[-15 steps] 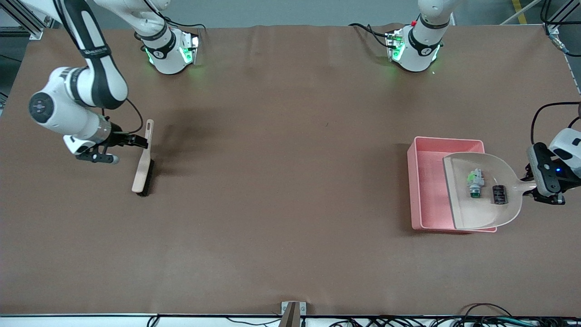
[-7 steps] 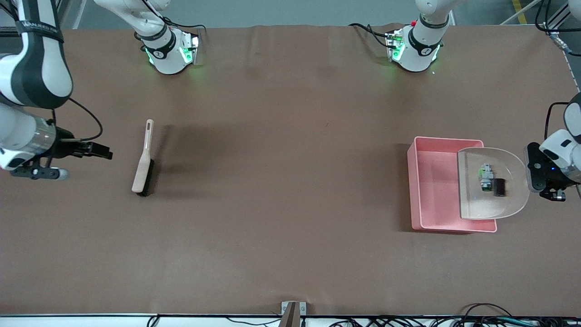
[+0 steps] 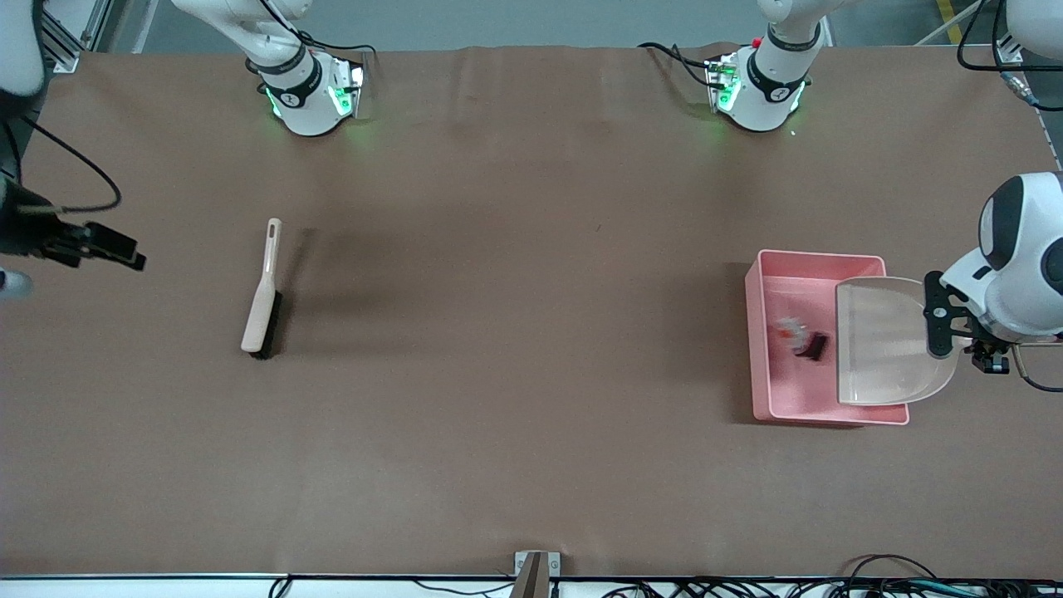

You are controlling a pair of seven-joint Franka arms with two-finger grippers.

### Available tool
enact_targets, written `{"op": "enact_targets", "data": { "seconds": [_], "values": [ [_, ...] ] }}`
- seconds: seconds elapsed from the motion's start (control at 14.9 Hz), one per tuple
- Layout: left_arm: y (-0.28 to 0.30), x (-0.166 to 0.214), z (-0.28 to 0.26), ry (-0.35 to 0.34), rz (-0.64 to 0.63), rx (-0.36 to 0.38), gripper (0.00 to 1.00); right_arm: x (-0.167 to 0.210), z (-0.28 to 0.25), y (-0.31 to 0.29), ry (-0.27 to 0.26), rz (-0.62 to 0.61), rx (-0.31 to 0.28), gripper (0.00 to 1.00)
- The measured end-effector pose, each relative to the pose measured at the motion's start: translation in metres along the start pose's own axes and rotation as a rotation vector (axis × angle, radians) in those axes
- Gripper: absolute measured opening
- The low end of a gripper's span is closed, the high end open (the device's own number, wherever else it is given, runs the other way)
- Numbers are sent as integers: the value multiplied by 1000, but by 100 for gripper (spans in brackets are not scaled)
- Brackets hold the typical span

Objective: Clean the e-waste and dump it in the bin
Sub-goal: 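Tilt the dustpan over the pink bin with the left gripper, then carry the empty dustpan back and lower it onto the table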

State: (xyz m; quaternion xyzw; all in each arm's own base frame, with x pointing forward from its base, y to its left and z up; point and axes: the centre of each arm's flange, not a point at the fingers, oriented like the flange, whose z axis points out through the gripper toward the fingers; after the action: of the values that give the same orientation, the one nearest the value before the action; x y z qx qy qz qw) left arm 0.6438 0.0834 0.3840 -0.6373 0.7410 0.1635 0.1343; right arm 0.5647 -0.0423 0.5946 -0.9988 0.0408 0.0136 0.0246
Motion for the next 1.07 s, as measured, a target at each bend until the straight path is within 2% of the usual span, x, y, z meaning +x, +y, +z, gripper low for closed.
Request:
{"op": "enact_targets", "data": {
  "seconds": [0.2, 0.47, 0.74, 0.94, 1.07],
  "values": [
    [-3, 10, -10, -33, -6, 14, 34, -29, -40, -4, 18, -5, -1, 100],
    [-5, -1, -44, -31, -59, 69, 34, -45, -56, -4, 21, 5, -3, 100],
    [-14, 18, -96, 105, -167, 142, 34, -41, -49, -5, 9, 42, -4, 100],
    [-21, 68, -127, 207, -273, 162, 34, -40, -49, -8, 17, 40, -4, 100],
    [-23, 111, -142, 296, -351, 141, 34, -39, -50, -8, 23, 38, -19, 100]
  ]
}}
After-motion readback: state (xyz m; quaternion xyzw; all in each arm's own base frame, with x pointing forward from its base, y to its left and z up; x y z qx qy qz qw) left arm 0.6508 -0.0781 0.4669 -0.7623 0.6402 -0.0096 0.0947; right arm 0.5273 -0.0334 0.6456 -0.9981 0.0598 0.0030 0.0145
